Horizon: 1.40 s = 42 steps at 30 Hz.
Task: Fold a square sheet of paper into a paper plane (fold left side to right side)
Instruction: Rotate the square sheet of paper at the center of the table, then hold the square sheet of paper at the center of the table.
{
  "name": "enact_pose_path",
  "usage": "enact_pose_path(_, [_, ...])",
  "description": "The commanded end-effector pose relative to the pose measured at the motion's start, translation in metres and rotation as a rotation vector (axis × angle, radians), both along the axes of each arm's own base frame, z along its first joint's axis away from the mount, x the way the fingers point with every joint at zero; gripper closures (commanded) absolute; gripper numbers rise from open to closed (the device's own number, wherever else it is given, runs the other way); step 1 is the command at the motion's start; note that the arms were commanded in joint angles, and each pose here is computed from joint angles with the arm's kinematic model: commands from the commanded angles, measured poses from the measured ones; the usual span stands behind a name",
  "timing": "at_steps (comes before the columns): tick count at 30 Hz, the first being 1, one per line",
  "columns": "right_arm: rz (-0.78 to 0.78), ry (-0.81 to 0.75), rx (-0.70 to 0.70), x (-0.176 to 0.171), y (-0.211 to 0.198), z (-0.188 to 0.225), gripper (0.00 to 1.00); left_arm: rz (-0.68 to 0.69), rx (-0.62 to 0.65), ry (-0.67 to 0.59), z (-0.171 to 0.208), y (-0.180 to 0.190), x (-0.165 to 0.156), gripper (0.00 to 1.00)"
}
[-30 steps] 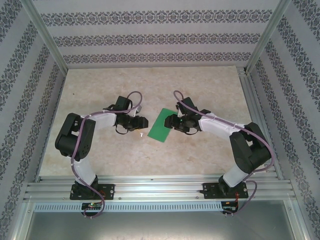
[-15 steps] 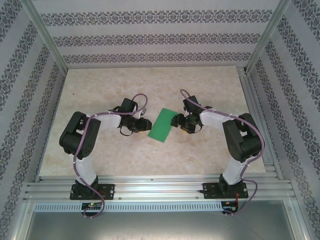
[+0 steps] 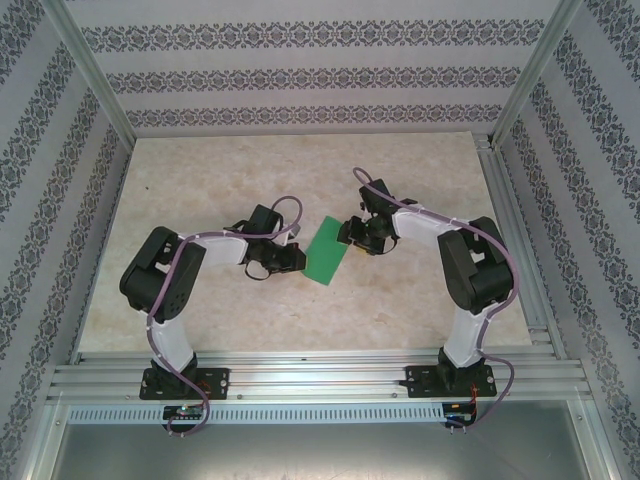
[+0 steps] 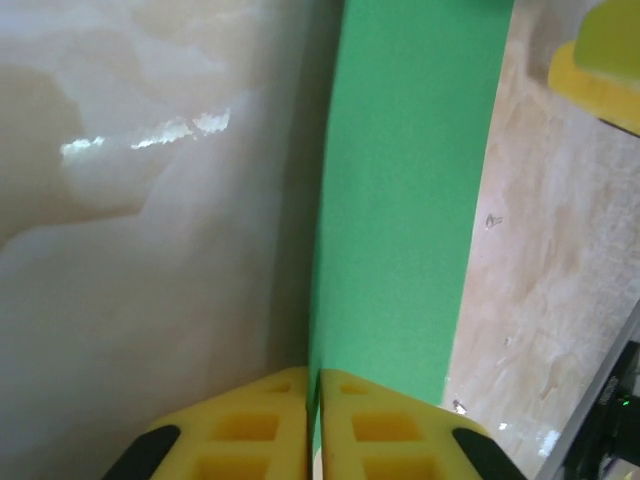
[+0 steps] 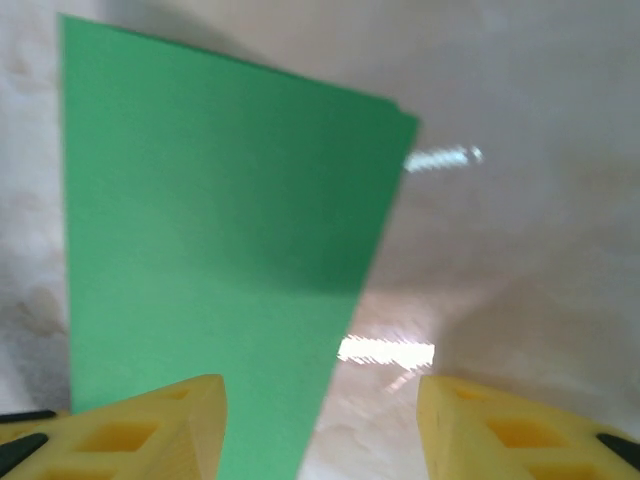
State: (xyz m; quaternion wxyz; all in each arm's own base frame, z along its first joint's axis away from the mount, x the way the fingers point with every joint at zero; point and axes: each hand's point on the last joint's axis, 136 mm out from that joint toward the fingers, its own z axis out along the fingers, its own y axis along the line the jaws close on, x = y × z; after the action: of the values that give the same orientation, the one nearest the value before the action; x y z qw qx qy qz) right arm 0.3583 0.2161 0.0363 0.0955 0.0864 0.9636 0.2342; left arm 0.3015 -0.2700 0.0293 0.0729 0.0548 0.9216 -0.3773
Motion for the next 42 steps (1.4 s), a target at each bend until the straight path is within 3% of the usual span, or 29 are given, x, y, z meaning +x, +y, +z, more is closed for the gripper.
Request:
enact_pose_path(1, [0.021, -0.168, 0.027, 0.024, 0.004, 0.04, 0.46, 0.053, -0.036, -0.022, 0.02, 0.0, -0.006, 0.94])
enact_pose_path(4, [0.01, -0.211, 0.058, 0.021, -0.003, 0.058, 0.46, 0.159, -0.098, -0.04, 0.037, 0.007, -0.011, 1.0])
enact_pose_path(12, [0.021, -0.262, 0.229, -0.004, 0.016, 0.089, 0.46, 0.481, -0.273, -0.083, 0.076, 0.03, -0.019, 1.0])
enact_pose_path(19, [0.053, -0.21, 0.315, -0.041, 0.05, 0.079, 0.58, 0.654, -0.344, -0.067, 0.068, 0.034, -0.03, 1.0])
enact_pose_path(23, [0.079, -0.177, 0.313, -0.057, 0.061, 0.067, 0.61, 0.633, -0.276, -0.005, 0.043, 0.03, -0.037, 0.94])
enact_pose_path(31, [0.106, -0.096, 0.339, -0.079, 0.089, 0.047, 0.73, 0.634, -0.191, 0.058, 0.001, 0.029, -0.043, 0.96])
enact_pose_path(42, [0.14, 0.023, 0.3, -0.099, 0.119, 0.008, 0.8, 0.637, -0.145, 0.052, -0.003, 0.034, -0.045, 0.96])
